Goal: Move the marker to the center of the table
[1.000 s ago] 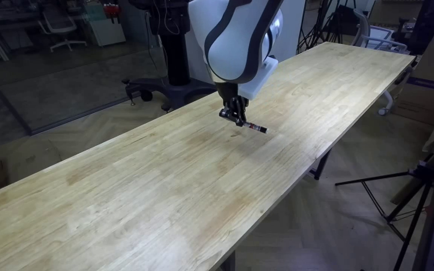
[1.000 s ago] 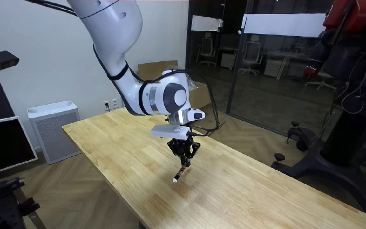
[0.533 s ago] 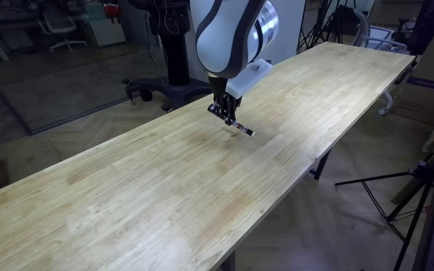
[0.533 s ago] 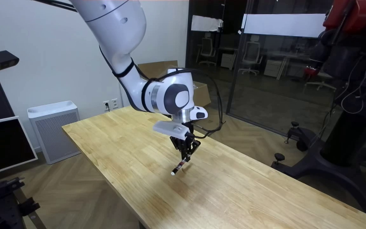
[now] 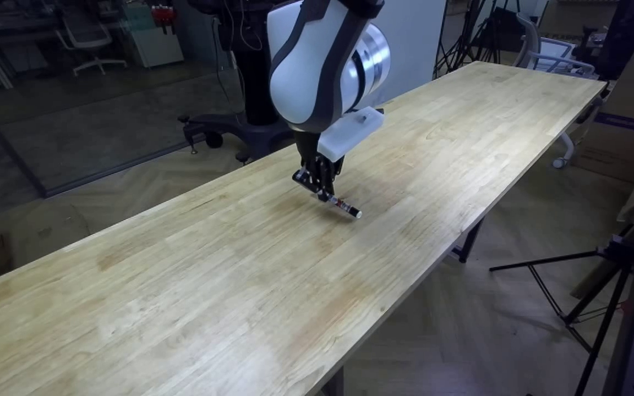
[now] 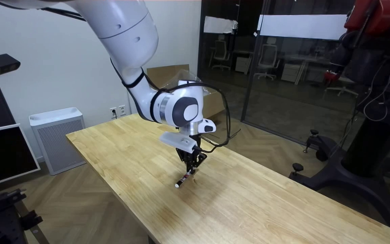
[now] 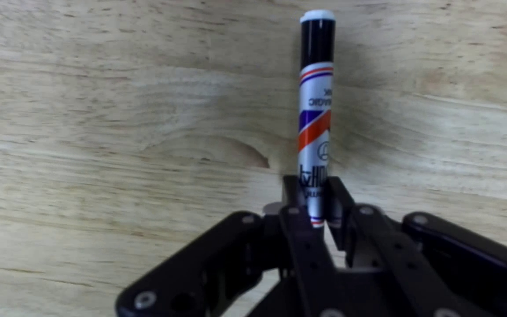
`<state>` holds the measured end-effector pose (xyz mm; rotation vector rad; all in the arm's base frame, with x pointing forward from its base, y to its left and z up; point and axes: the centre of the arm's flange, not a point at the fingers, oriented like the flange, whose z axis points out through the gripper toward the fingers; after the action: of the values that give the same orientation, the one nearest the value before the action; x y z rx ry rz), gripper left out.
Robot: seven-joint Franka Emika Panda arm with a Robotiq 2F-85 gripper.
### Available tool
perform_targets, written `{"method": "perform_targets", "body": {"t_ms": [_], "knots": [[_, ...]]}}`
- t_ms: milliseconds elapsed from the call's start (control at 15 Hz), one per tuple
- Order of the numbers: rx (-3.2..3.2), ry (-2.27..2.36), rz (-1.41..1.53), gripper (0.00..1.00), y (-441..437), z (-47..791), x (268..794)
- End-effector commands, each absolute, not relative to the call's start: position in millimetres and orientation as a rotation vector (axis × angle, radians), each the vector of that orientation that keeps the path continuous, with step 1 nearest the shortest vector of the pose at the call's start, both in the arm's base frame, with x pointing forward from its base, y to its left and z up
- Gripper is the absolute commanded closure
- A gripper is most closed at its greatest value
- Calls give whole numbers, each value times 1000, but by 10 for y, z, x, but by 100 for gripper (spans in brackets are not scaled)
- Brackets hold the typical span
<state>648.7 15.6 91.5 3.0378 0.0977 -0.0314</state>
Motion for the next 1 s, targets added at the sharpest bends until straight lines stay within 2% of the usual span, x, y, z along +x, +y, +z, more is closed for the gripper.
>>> {"method": "perform_targets", "body": {"t_ms": [0,67,467,600,933], "knots": [[3053,116,-51,57,172,923,6629],[3052,123,-50,53,180,937,6631],[3058,107,-51,10,237,1155,6549],[3086,61,-82,0,258,1244,6517],[3166,-112,-196,0,318,1475,6427]]}}
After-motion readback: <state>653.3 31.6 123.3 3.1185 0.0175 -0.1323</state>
